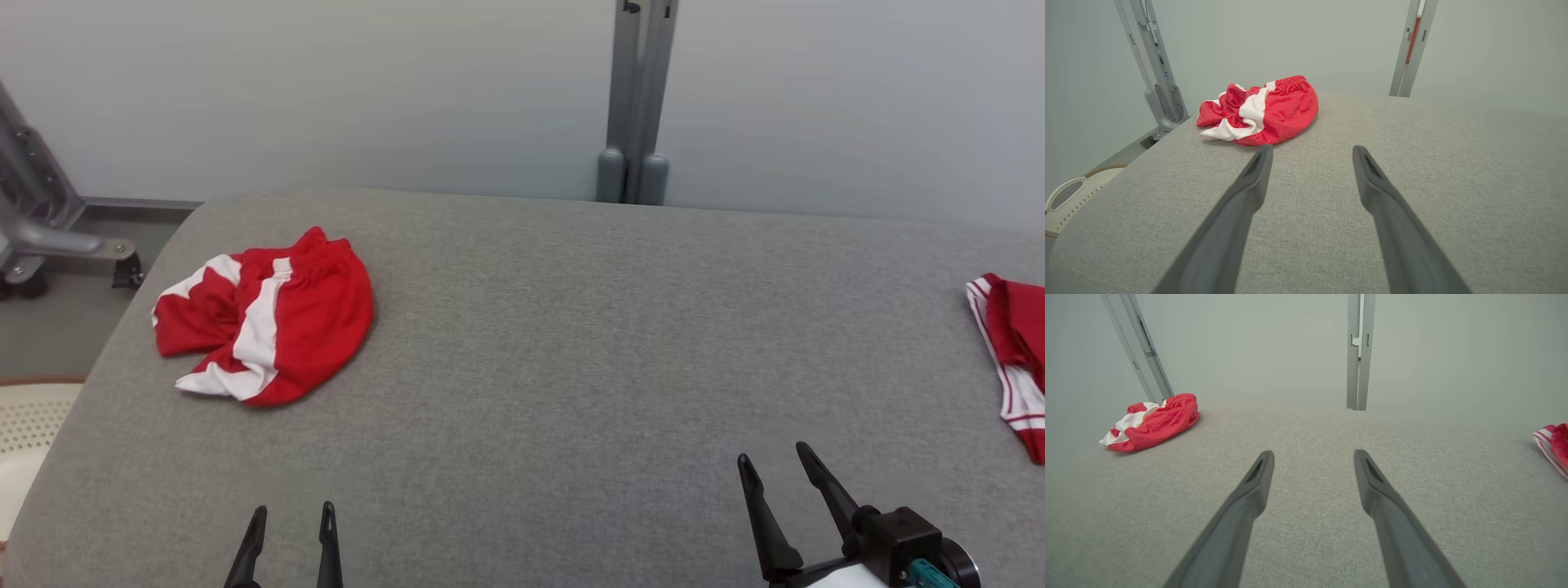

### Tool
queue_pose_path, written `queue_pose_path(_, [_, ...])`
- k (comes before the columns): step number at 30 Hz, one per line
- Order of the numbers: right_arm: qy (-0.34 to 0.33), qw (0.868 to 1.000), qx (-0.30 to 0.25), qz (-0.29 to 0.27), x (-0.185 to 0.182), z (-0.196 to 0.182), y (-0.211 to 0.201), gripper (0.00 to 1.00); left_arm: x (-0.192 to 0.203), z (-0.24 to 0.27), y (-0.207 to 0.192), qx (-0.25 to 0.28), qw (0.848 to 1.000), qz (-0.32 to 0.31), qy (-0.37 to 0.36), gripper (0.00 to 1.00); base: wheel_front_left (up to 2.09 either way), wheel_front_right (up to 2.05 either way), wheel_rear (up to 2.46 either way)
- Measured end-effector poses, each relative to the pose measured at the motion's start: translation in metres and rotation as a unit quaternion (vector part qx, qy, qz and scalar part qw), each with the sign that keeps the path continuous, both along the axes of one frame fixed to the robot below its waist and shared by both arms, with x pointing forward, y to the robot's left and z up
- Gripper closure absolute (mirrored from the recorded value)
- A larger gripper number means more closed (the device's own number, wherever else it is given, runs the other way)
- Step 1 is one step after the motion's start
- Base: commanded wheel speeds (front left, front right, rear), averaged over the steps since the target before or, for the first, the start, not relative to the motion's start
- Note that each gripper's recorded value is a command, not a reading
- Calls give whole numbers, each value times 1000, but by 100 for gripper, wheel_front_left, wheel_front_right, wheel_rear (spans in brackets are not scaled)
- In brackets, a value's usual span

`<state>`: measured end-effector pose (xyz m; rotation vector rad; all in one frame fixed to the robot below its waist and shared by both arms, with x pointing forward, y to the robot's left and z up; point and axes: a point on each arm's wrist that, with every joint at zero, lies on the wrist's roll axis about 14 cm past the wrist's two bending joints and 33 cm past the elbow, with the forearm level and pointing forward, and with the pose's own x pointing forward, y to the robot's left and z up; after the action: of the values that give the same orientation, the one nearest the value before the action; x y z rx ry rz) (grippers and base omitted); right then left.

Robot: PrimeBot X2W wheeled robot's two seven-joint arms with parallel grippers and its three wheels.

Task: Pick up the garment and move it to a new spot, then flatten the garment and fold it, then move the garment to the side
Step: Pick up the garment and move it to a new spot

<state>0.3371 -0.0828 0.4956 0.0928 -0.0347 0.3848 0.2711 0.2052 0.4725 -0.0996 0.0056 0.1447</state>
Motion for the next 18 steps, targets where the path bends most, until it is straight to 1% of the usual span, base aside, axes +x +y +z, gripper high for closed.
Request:
queue_pose_path(11, [4, 996, -1, 84, 10, -1, 54, 0, -36, 0, 44, 6, 996, 89, 0, 0, 0, 0, 0])
queue_pose_path(18, [4, 993, -1, 122, 12, -1, 80, 0, -56, 0, 62, 5, 991, 131, -1, 0, 0, 0, 0])
